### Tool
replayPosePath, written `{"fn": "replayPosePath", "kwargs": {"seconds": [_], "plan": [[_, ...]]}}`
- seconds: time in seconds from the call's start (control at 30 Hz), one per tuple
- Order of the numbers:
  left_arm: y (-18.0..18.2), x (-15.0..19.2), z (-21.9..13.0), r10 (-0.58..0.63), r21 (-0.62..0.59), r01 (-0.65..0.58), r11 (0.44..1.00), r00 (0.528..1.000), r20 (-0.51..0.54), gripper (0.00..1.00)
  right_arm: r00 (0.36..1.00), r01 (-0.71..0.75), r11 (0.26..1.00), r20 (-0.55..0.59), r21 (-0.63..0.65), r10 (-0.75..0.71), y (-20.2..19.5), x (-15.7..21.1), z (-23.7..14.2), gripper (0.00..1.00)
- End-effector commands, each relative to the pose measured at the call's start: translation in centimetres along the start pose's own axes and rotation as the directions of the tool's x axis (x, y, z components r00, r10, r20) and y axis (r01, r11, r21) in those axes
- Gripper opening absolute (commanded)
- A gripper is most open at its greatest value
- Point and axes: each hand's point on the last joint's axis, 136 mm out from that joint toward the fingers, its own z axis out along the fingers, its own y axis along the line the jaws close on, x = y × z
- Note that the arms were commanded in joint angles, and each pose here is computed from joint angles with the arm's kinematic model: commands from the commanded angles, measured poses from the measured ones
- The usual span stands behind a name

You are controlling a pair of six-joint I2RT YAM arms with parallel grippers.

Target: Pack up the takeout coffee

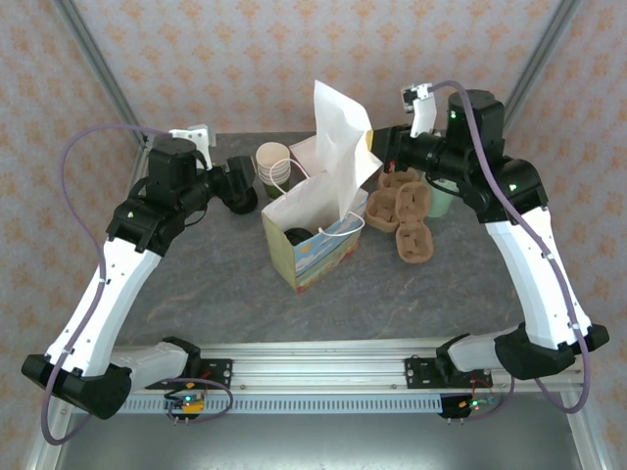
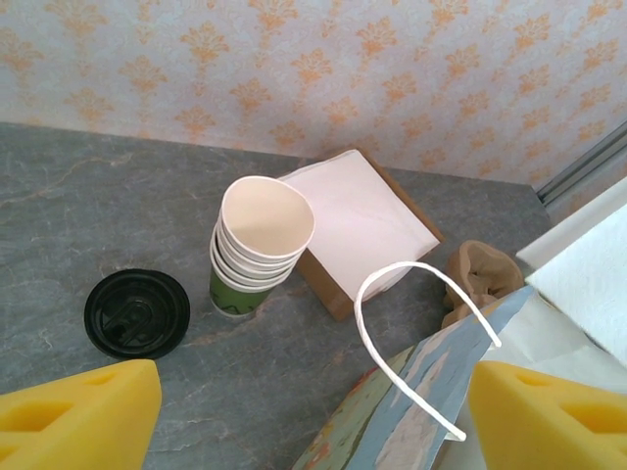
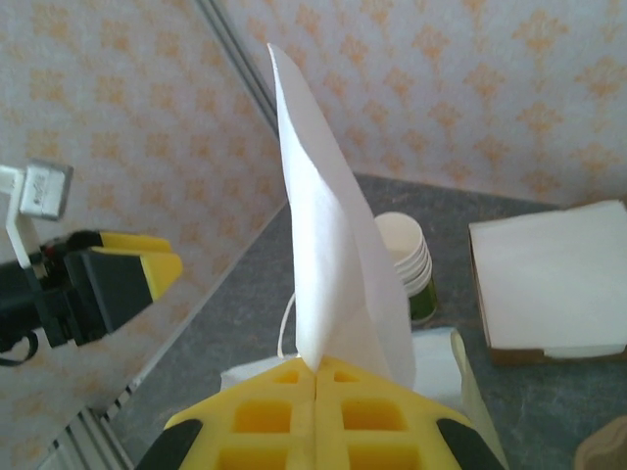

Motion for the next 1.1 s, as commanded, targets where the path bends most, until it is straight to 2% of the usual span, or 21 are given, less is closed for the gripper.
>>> {"fn": "replayPosePath", "kwargs": {"seconds": [0.0, 0.2, 0.37, 0.47, 0.57, 0.63, 0.87, 1.07], "plan": [[0.3, -0.3, -0.7, 0.021, -0.018, -0.02, 1.0, 0.999, 0.027, 0.83, 0.995, 0.1, 0.993, 0.01, -0.061, -0.099, 1.5, 0.0, -0.9, 0.0], [0.3, -0.2, -0.5, 0.021, -0.015, -0.021, 1.0, 0.999, 0.025, 0.83, 0.956, 0.291, 0.951, 0.065, -0.108, -0.285, 2.0, -1.9, -0.6, 0.0], [0.2, -0.3, -0.8, 0.033, -0.012, -0.032, 0.999, 0.999, 0.028, 0.83, 0.939, 0.341, 0.907, 0.054, -0.248, -0.339, 2.0, -2.0, -0.4, 0.0], [-2.5, -0.4, -1.1, 0.08, 0.134, -0.082, 0.988, 0.997, 0.018, 0.83, 0.924, 0.369, 0.882, 0.02, -0.294, -0.381, 1.8, -1.1, 0.0, 0.0], [-6.2, -0.3, -1.5, 0.158, 0.329, -0.149, 0.933, 0.987, 0.0, 0.83, 0.905, 0.405, 0.85, 0.014, -0.337, -0.426, 2.0, -0.4, 0.3, 0.0], [-7.6, -0.6, -1.9, 0.204, 0.396, -0.19, 0.898, 0.979, 0.008, 0.83, 0.892, 0.429, 0.834, 0.014, -0.347, -0.453, 1.8, -0.1, 0.6, 0.0], [-10.7, -3.7, -2.6, 0.35, 0.485, -0.351, 0.801, 0.932, 0.095, 0.87, 0.866, 0.465, 0.772, 0.04, -0.434, -0.499, 2.8, 0.6, 0.1, 0.0], [-13.0, -5.7, -2.8, 0.444, 0.544, -0.457, 0.704, 0.881, 0.165, 0.9, 0.861, 0.472, 0.758, 0.05, -0.45, -0.506, 3.0, 0.6, 0.1, 0.0]]}}
